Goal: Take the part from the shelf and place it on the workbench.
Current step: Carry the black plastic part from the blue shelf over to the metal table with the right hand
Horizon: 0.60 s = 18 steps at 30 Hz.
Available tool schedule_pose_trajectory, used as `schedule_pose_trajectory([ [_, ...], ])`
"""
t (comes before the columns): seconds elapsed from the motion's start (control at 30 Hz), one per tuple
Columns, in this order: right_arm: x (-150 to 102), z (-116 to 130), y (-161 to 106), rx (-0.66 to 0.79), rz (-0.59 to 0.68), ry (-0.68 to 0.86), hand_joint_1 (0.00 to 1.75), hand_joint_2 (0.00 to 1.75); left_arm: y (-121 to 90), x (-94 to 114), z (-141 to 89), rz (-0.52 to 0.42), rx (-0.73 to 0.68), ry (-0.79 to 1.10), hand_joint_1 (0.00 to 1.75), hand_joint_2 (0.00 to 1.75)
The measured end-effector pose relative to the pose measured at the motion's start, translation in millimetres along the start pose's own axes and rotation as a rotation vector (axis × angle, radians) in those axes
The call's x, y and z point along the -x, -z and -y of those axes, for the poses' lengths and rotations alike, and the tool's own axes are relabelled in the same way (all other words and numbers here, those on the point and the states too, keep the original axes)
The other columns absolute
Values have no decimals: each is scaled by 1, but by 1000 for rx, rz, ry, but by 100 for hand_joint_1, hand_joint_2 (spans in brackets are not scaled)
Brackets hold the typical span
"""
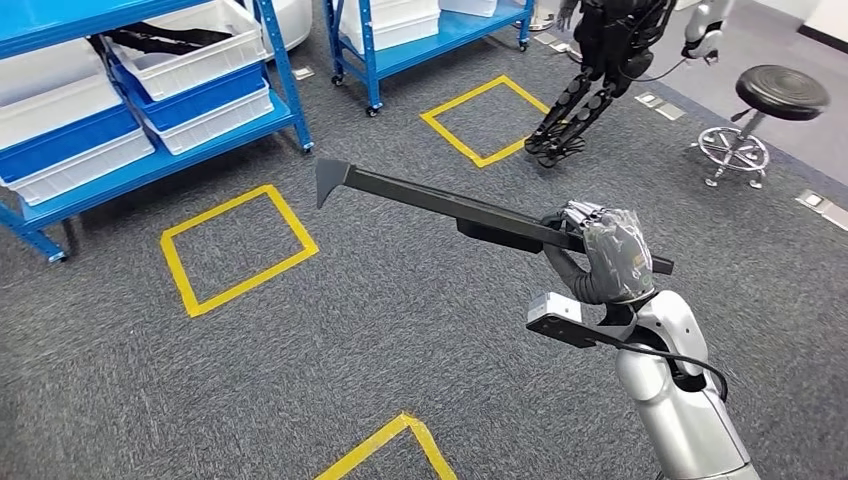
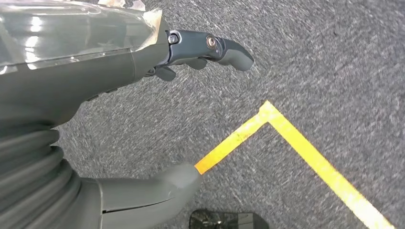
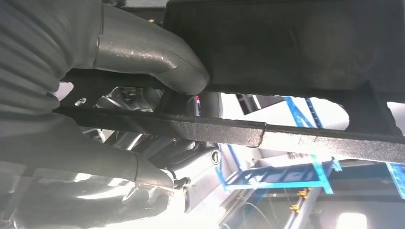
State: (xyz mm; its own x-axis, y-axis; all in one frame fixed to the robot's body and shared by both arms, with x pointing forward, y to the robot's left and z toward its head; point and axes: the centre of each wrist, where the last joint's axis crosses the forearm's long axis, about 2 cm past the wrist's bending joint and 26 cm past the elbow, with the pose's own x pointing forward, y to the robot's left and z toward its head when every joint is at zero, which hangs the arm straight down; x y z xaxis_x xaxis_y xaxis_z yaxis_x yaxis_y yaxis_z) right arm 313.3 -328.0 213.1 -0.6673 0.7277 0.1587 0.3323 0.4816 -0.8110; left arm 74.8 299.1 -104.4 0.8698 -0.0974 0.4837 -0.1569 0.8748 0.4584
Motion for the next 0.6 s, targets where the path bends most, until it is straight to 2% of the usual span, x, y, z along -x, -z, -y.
schedule_pose_trajectory([
  [0.6, -3, -2, 8, -1, 8, -19, 175, 175, 1, 7, -7, -17, -24, -25, 0, 175],
])
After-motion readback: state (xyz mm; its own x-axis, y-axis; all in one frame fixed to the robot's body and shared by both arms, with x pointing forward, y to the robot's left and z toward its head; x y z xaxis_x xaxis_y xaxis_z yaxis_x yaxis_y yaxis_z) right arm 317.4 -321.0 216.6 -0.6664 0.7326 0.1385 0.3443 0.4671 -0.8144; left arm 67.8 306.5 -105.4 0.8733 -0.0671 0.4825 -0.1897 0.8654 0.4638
